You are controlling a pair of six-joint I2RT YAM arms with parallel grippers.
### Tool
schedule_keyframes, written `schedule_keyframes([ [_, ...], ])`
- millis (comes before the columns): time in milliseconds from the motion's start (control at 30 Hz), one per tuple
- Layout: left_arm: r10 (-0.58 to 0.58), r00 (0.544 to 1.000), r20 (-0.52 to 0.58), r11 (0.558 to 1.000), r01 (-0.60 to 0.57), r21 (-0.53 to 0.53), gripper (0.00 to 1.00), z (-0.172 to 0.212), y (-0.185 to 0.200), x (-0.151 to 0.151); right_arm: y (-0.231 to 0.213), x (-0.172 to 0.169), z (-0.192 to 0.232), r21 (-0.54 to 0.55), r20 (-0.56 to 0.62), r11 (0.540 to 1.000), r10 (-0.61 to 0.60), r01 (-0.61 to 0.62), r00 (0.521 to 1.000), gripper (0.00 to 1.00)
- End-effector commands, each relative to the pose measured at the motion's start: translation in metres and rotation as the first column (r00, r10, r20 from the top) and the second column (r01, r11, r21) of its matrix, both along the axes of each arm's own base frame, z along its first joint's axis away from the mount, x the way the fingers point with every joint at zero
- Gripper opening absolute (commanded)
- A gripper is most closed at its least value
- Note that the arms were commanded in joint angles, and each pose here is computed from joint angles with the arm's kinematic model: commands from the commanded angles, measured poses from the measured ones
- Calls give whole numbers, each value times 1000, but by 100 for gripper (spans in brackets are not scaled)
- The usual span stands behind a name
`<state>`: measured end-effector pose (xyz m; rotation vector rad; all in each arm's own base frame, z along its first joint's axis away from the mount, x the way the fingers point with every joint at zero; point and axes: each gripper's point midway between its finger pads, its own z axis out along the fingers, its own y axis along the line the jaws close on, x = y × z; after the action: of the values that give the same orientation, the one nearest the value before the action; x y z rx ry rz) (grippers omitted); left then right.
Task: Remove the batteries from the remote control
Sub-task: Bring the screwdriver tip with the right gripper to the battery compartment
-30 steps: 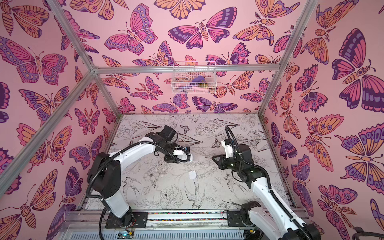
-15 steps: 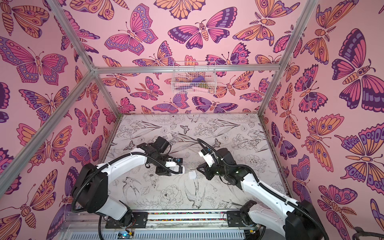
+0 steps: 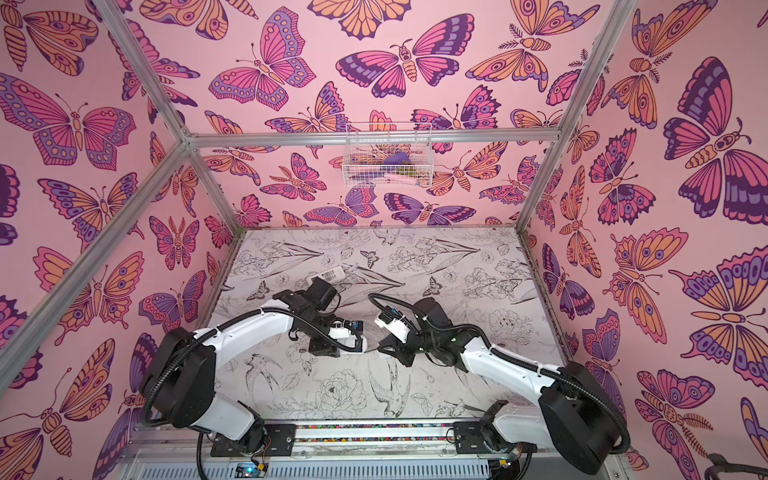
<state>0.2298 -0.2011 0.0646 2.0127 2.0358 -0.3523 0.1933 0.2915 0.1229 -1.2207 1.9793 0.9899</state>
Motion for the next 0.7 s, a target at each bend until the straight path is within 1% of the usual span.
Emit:
schedule_keyframes([
  [0, 7, 999, -52, 1000, -8, -15, 40, -11, 0, -9, 17, -2, 17, 71, 37, 993, 89, -91, 995, 0],
  [233, -2, 998, -59, 1000, 2, -7, 40, -19, 1, -10, 20, 8, 15, 87, 31, 993, 72, -74, 997, 0],
  [533, -7, 998, -62, 1000, 6, -7, 40, -20, 1, -10, 10, 3, -3, 7, 0, 995, 98, -98, 995, 0],
  [667, -6, 998, -62, 1000, 6, -9, 40, -20, 0, -11, 10, 4, -8, -7, -10, 995, 99, -99, 995, 0],
])
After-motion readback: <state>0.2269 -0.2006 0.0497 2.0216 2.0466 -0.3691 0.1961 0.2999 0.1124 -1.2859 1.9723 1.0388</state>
